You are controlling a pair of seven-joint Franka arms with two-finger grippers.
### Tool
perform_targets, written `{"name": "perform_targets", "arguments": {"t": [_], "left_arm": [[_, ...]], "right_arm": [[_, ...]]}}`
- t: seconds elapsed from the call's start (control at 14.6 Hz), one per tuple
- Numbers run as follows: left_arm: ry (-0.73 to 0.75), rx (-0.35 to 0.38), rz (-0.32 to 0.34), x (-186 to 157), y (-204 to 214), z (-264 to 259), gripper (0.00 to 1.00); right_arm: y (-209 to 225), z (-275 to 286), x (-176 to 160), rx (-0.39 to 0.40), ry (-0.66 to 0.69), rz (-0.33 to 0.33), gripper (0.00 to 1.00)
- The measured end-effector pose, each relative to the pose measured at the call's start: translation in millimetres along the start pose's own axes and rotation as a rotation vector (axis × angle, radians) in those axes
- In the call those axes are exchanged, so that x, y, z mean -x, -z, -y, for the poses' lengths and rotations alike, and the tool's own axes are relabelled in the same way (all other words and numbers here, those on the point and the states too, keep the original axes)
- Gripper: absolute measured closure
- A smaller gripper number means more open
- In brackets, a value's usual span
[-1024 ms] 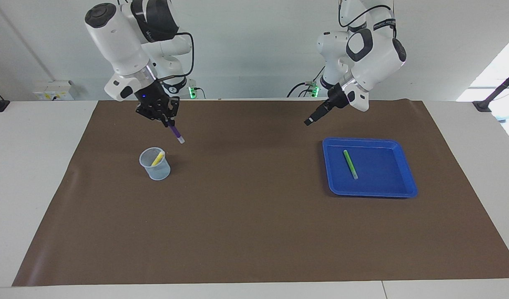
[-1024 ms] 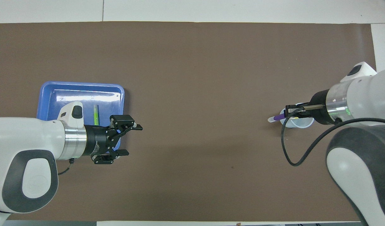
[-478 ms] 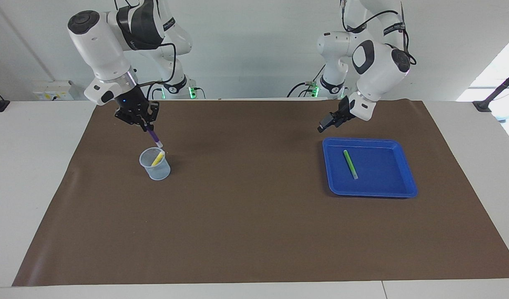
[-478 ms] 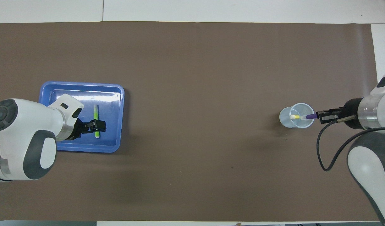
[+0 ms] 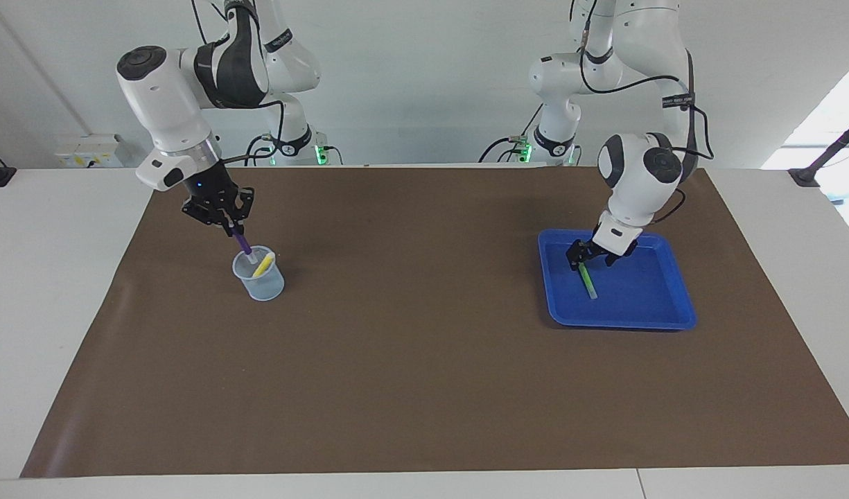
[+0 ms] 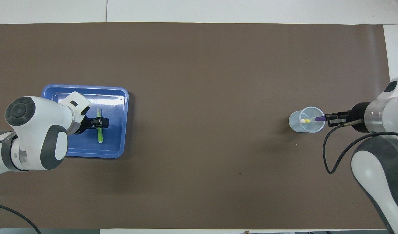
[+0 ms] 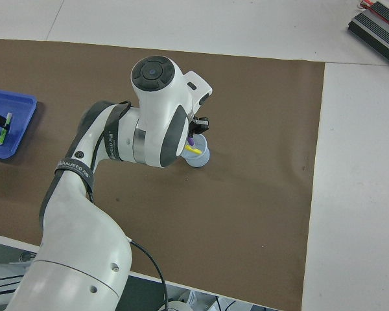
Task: Transfer and insert pens with both arms
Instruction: 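Insert the purple pen into the cup while the left gripper grasps the green pen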
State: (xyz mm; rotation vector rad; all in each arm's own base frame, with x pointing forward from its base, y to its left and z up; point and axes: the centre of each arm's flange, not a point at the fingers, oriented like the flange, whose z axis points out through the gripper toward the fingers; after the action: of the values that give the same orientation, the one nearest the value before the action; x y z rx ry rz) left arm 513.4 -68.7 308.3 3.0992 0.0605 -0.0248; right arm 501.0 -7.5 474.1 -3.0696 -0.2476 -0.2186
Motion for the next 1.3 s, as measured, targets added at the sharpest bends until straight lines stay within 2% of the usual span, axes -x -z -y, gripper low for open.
{"name": "perform_targets", "arguments": {"t": [0.07,0.14,0.2,0.34,0.41,0.48,0.61,0.68,0.75,1.02,1.3], "left_arm": [[-0.005,0.000,0.004,-2.4,-3.8,-1.8,0.07],[-0.010,0.002,0.006,-5.1,-6.6,-3.8,0.13],[-0.013,0.002,0.008,-8.1,-9.0,-5.3,0.13],[-0.027,-0.009,0.006,-12.2,-10.7,-5.6,0.33],[-0.029,-0.010,0.004,-12.9,-10.0,-6.0,0.33],[-0.030,-0.011,0.002,-13.5,-9.1,-5.8,0.39],[-0.032,-0.012,-0.005,-15.8,-5.8,-5.8,0.59],[-0.032,-0.012,-0.006,-16.3,-5.3,-5.5,0.77],[-0.033,-0.012,-0.006,-16.4,-5.2,-5.5,0.83],[-0.032,-0.013,0.005,-17.3,-4.3,-5.1,0.83],[-0.025,-0.022,0.076,-32.2,25.6,-6.5,0.83]], "right_arm": [[-3.7,-0.8,-1.5,0.002,-0.001,-0.006,0.82],[-8.2,-1.9,-2.8,0.004,-0.002,-0.008,0.82],[-13.1,-2.9,-3.9,0.004,-0.004,-0.004,0.82],[-20.5,-4.7,-7.5,0.008,-0.006,-0.013,0.82],[-23.6,-5.2,-9.1,0.010,-0.006,-0.017,0.82],[-26.4,-5.8,-10.6,0.011,-0.006,-0.021,0.82],[-33.0,-6.6,-12.3,0.012,-0.007,-0.019,0.82],[-36.2,-7.0,-13.3,0.013,-0.008,-0.019,0.82],[-39.2,-7.4,-14.4,0.014,-0.008,-0.020,0.82],[-54.7,-9.4,-17.9,0.017,-0.010,-0.017,0.82],[-71.4,-11.3,-20.7,0.021,-0.012,-0.013,0.82]]}}
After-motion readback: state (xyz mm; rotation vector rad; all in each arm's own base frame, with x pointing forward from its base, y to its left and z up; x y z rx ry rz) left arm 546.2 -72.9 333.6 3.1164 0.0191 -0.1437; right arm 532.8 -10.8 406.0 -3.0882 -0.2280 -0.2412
